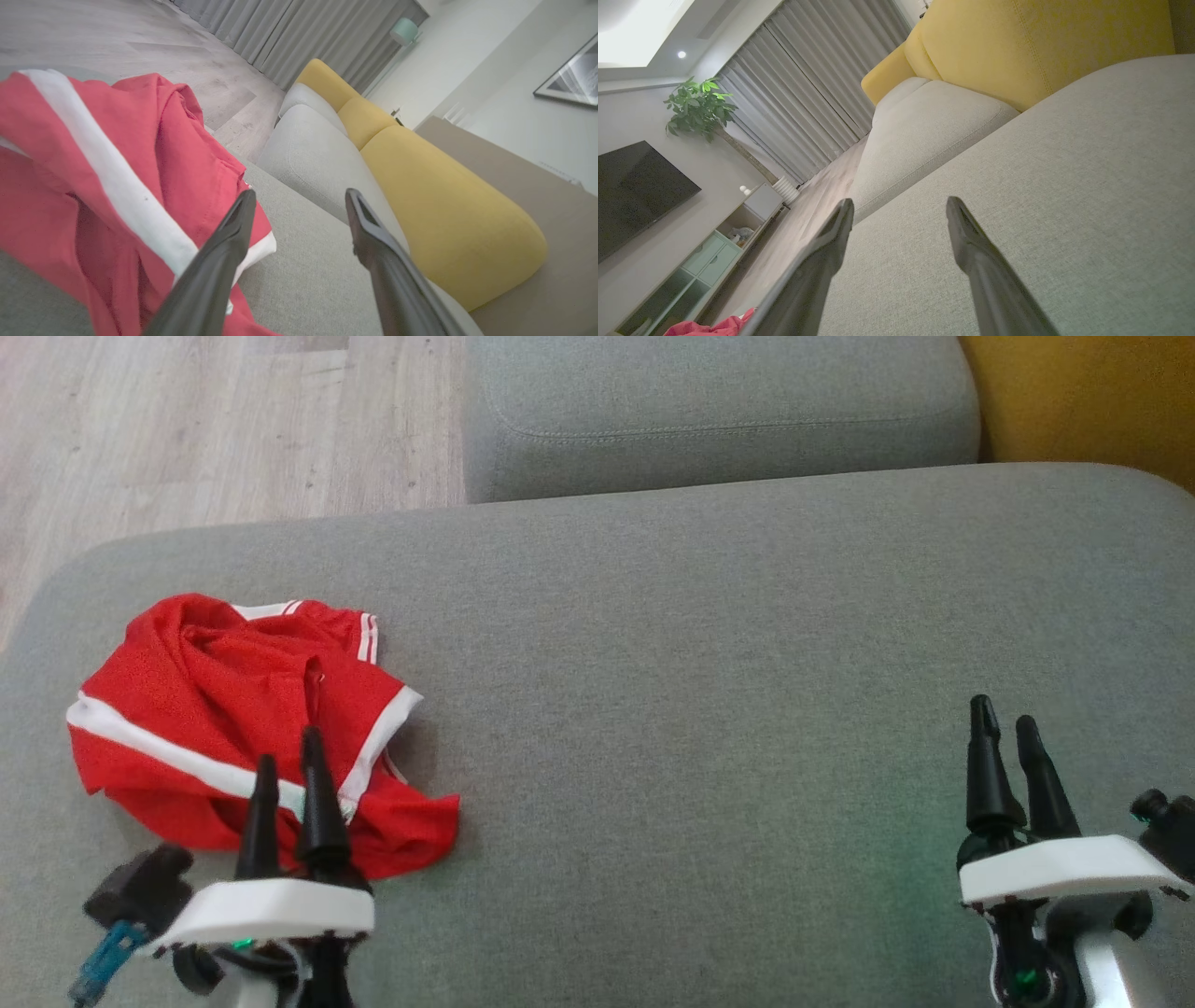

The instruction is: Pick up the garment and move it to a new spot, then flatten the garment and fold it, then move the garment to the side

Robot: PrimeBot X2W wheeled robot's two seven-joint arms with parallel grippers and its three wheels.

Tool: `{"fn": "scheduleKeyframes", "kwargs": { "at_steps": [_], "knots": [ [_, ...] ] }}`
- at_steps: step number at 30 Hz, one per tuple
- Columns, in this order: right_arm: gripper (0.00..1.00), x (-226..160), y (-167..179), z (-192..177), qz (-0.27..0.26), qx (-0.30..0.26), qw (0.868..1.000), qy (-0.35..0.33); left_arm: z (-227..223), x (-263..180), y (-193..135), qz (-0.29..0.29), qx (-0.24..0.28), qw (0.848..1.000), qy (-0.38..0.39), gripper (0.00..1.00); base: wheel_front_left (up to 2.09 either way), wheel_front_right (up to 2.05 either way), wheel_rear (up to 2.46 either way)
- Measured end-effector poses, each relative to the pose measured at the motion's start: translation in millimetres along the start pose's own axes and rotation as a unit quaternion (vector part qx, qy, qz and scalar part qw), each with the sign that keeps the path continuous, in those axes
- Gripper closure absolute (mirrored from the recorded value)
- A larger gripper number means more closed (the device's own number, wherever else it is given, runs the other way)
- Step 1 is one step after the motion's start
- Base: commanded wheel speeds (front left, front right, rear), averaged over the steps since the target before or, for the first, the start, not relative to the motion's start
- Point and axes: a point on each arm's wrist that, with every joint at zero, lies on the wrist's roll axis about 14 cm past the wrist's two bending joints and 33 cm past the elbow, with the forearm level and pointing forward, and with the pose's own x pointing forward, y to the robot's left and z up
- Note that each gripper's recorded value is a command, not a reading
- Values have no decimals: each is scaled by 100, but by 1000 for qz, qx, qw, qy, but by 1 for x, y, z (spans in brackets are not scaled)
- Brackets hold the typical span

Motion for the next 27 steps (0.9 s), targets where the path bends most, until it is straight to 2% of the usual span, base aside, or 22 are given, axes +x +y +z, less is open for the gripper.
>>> {"fn": "scheduleKeyframes", "kwargs": {
  "at_steps": [17, 27],
  "knots": [
    [0, -1, 10, -1, 22, -116, 993, -6, -18, 2, -16, -28, 159, 987, 25, 0, 0, 0, 0],
    [0, -1, 19, 0, 40, -192, 980, -12, -27, 6, -35, -72, 271, 960, 25, 0, 0, 0, 0]
  ]
}}
